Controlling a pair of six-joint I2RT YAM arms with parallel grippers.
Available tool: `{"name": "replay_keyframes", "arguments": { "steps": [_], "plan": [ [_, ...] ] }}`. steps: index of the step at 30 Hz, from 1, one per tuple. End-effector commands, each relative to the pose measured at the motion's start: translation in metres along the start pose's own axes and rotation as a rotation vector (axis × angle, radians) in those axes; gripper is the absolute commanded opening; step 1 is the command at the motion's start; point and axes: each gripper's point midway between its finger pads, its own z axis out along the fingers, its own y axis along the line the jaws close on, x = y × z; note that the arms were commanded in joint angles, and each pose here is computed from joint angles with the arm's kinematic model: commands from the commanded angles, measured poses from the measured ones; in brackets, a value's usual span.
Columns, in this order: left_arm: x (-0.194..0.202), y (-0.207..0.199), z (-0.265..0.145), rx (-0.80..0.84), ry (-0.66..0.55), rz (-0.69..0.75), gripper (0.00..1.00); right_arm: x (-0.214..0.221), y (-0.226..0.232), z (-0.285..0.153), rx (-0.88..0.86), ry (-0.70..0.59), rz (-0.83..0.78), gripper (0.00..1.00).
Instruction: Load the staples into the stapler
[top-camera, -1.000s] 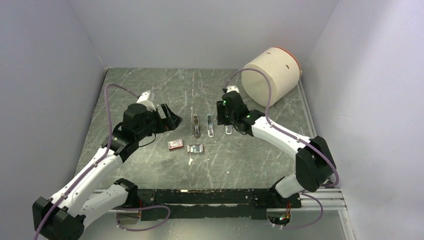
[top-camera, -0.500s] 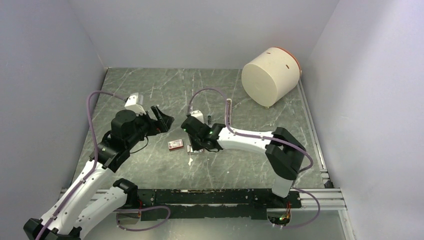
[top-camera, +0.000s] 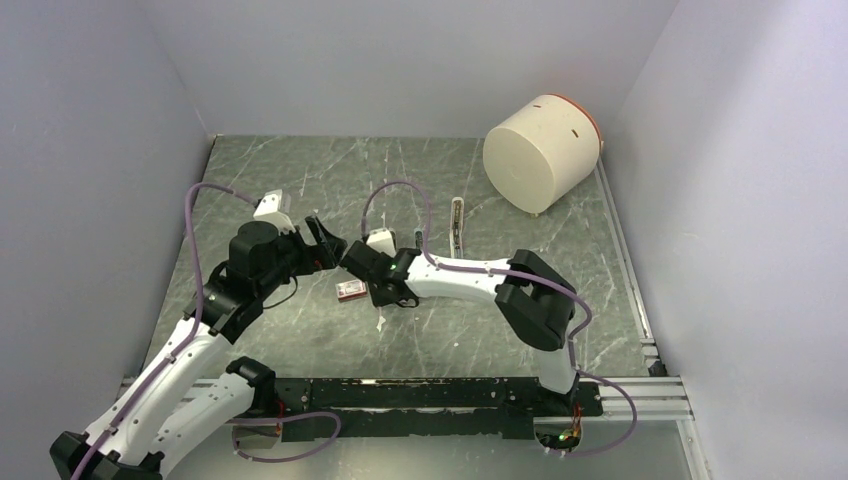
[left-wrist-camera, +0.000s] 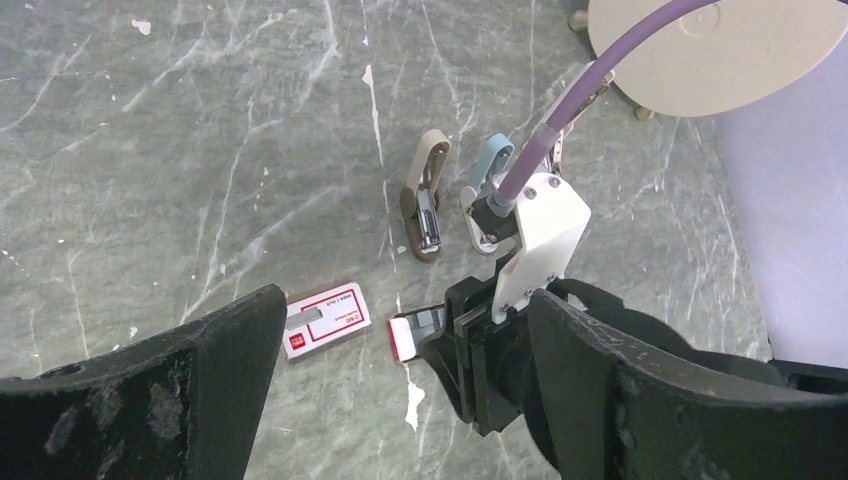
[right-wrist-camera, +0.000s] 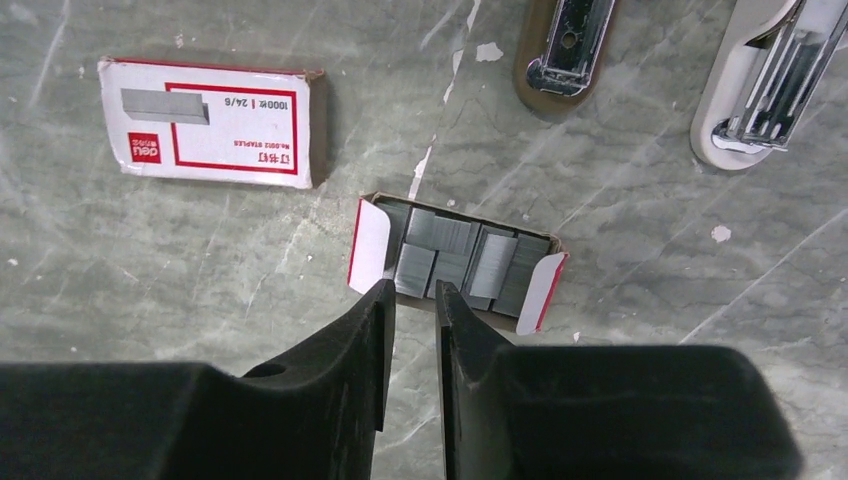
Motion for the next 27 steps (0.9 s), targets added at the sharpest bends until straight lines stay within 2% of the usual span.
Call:
{"name": "replay_keyframes", "arguments": {
  "steps": [1,4,6,12,20,27],
  "plan": [
    [0.000,0.008,0.002,-0.034,-0.007,0.019,0.94,-0.006,-0.006,0.000,0.078,-0.024,0.004,0.23],
    [0.001,0.010,0.003,-0.038,-0.006,0.018,0.94,-0.005,-0.005,0.002,0.075,-0.023,-0.004,0.18],
    [0.001,0.010,0.003,-0.041,-0.007,0.017,0.94,-0.005,-0.005,0.003,0.075,-0.021,-0.004,0.17],
    [0.001,0.012,0.004,-0.048,-0.010,0.018,0.95,-0.003,0.004,0.006,0.030,-0.012,-0.010,0.28],
    [0.008,0.013,0.009,-0.049,0.015,0.010,0.94,-0.003,0.008,0.010,0.014,-0.012,-0.007,0.37],
    [0.009,0.013,0.009,-0.049,0.017,0.008,0.94,-0.003,0.009,0.014,0.016,-0.014,0.002,0.36]
  ]
}}
